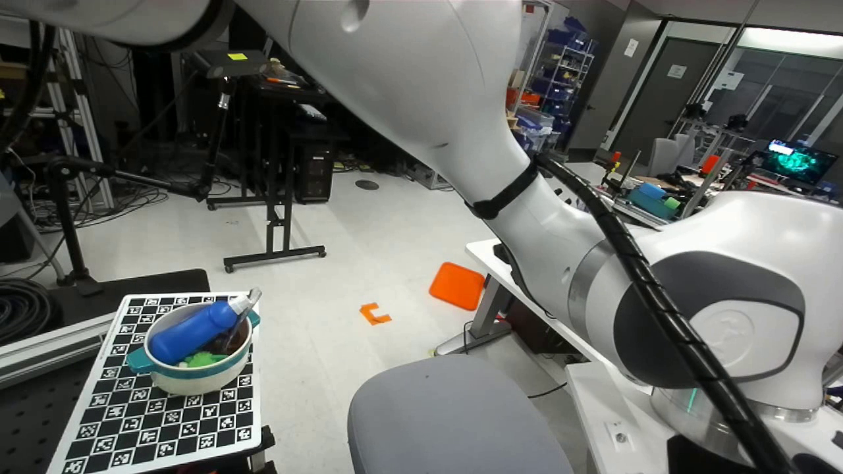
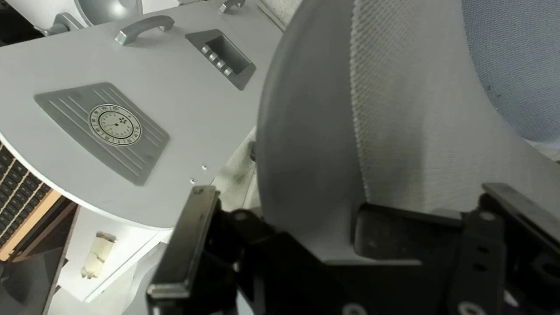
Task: Rotate the grey chair.
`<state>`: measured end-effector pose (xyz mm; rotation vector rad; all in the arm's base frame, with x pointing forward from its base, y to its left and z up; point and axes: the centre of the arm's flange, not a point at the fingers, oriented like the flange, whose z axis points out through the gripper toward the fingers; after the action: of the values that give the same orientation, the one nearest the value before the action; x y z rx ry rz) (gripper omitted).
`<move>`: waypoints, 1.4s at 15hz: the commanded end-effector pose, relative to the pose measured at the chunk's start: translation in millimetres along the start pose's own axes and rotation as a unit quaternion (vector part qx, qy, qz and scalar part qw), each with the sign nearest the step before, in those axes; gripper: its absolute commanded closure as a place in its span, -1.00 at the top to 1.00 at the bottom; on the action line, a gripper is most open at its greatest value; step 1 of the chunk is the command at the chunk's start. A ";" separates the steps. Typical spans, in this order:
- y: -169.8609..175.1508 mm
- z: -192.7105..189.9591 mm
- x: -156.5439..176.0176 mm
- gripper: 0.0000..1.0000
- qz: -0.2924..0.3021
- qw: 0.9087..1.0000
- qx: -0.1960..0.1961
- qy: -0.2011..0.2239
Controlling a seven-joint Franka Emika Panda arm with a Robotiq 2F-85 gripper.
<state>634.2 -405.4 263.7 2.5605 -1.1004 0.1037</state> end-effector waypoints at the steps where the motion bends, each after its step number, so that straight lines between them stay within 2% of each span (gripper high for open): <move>1: -9.7 25.5 9.8 -0.94 0.002 1.000 -0.007 -0.013; 2: -10.9 24.1 8.5 -0.93 0.000 1.000 -0.007 -0.013; 3: -12.0 21.6 6.4 -0.43 -0.001 1.000 -0.008 -0.016; 5: -10.5 12.7 1.9 -0.27 -0.001 1.000 -0.006 -0.017; 8: -1.4 -20.3 -1.5 0.15 -0.003 1.000 0.005 -0.005; 12: 8.6 -83.6 -7.1 0.76 -0.007 1.000 0.009 0.014; 14: 4.0 -121.7 -14.5 0.99 -0.017 0.999 0.011 0.027; 18: -19.4 -194.9 -54.1 1.00 -0.063 0.996 0.039 0.040; 21: -40.1 -223.8 -85.8 1.00 -0.099 0.992 0.078 0.026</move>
<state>647.2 -284.1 429.2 2.6789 -0.9168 0.2498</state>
